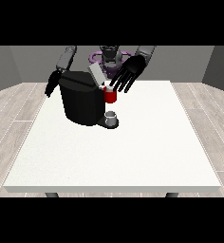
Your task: Insert the coffee pod into the coffee machine and close the lid
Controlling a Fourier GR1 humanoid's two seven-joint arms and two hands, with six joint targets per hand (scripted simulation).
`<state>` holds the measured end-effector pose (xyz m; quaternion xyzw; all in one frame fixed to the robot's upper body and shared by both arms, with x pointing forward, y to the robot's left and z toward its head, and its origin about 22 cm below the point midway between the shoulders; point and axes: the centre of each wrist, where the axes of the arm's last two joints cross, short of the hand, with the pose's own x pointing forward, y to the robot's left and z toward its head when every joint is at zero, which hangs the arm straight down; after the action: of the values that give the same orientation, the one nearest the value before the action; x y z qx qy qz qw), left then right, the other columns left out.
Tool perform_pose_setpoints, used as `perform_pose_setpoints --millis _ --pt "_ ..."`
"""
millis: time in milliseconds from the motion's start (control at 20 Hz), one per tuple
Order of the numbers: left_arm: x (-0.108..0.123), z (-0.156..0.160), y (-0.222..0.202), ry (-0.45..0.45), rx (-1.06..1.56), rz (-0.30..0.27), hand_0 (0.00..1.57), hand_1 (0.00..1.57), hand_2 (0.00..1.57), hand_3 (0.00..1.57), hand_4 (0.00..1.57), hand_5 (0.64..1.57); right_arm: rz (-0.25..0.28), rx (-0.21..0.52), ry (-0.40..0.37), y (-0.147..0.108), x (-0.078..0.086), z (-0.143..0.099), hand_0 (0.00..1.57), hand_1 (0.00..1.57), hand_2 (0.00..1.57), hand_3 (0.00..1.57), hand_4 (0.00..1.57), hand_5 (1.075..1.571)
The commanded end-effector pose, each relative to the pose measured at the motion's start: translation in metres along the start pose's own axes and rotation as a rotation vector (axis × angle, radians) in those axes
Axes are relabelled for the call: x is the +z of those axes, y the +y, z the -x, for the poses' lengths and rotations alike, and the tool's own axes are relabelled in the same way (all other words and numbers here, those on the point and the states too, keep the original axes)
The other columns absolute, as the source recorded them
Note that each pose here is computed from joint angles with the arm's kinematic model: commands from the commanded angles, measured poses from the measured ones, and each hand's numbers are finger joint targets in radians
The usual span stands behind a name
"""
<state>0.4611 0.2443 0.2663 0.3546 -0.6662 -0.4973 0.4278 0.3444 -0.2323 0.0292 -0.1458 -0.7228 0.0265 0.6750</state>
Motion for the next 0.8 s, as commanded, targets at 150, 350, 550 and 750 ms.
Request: perform_pose_setpoints --millis 150,350,550,750 --pt "0.003 -0.019 -0.087 -0.027 0.13 0.162 0.0 0.0 0.18 0.0 0.0 1.571 0.071 -0.009 0.174 -0.031 0.026 0.063 0.0 0.0 0.0 0.0 0.0 1.571" --pt "0.013 -0.012 -0.129 -0.077 0.625 0.018 0.0 0.0 0.0 0.0 0.2 1.571 0.098 0.01 0.22 -0.031 0.039 0.075 0.0 0.0 0.0 0.0 0.0 1.571" --pt "0.045 -0.001 -0.205 0.038 1.021 0.007 0.0 0.0 0.0 0.0 0.41 1.571 0.111 0.025 0.305 -0.042 0.063 0.097 0.0 0.0 0.0 0.0 0.0 1.571" --pt "0.103 0.006 -0.282 0.142 1.158 0.099 0.0 0.0 0.0 0.0 0.39 1.571 0.167 0.047 0.405 -0.058 0.105 0.13 0.0 0.0 0.0 0.0 0.0 1.571"
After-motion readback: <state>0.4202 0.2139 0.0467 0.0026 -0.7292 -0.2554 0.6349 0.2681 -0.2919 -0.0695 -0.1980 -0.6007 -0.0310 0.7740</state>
